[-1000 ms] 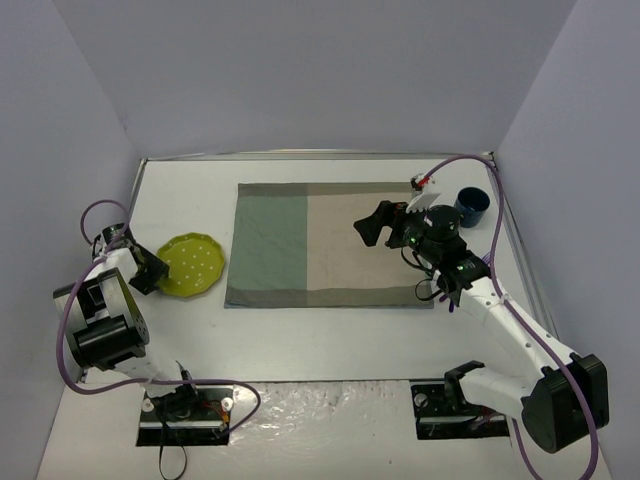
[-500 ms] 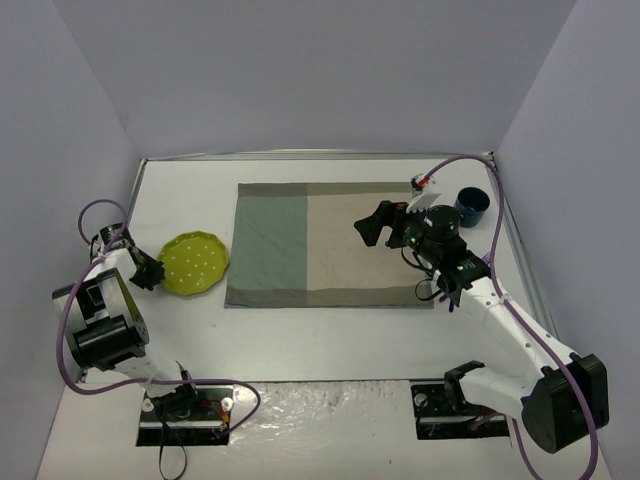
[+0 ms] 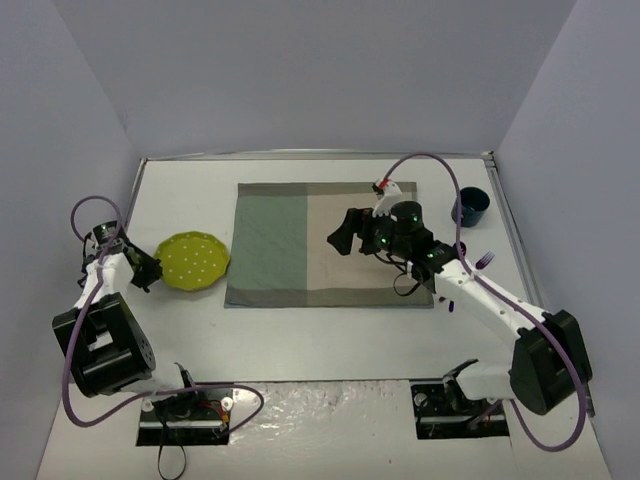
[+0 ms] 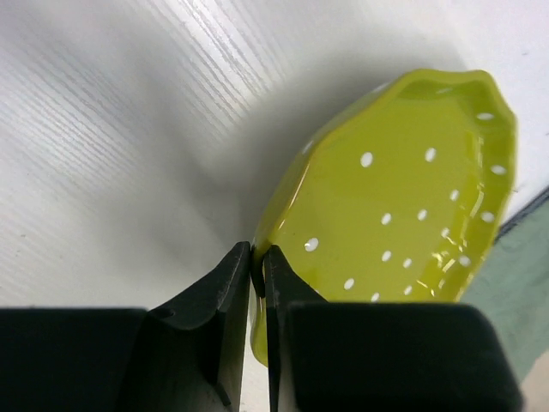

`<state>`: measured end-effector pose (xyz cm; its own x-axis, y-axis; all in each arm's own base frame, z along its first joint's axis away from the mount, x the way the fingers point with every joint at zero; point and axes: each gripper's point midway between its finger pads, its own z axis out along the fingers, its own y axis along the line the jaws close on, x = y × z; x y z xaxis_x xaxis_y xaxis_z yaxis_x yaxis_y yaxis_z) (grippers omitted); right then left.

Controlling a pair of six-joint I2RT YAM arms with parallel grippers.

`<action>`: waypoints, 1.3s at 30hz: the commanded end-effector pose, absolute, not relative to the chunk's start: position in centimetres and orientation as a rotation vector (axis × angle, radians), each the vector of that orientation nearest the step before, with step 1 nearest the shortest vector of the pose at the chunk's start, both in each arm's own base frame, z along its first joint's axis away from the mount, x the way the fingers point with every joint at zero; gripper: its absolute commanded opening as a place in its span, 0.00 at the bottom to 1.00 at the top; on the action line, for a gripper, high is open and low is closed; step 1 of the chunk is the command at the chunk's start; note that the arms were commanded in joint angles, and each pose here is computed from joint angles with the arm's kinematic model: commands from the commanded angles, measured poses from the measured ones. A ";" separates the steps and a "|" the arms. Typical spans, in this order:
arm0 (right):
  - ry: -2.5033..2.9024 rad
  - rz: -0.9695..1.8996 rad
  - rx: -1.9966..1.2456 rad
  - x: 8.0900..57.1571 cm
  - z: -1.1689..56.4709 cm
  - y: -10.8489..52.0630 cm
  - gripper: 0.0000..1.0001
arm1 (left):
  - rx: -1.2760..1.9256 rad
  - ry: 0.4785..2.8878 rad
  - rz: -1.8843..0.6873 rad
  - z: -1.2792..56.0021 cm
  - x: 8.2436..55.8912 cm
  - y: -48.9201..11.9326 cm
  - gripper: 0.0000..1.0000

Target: Set the dinner table for one person

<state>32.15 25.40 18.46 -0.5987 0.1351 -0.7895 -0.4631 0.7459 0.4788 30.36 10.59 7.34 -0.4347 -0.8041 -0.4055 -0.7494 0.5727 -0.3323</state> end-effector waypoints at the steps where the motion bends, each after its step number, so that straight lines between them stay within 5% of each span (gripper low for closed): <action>1: 1.977 0.983 -0.250 32.9 21.8 30.7 0.96 | -1.211 2.083 -0.227 13.1 32.0 11.1 0.00; 22: 2.027 1.149 -0.218 35.4 22.5 39.8 0.95 | -1.013 1.762 -0.758 24.5 34.5 4.9 0.00; 39: 1.941 0.611 -0.019 36.7 26.5 20.2 0.95 | -0.605 1.850 -1.045 27.3 41.8 -14.9 0.00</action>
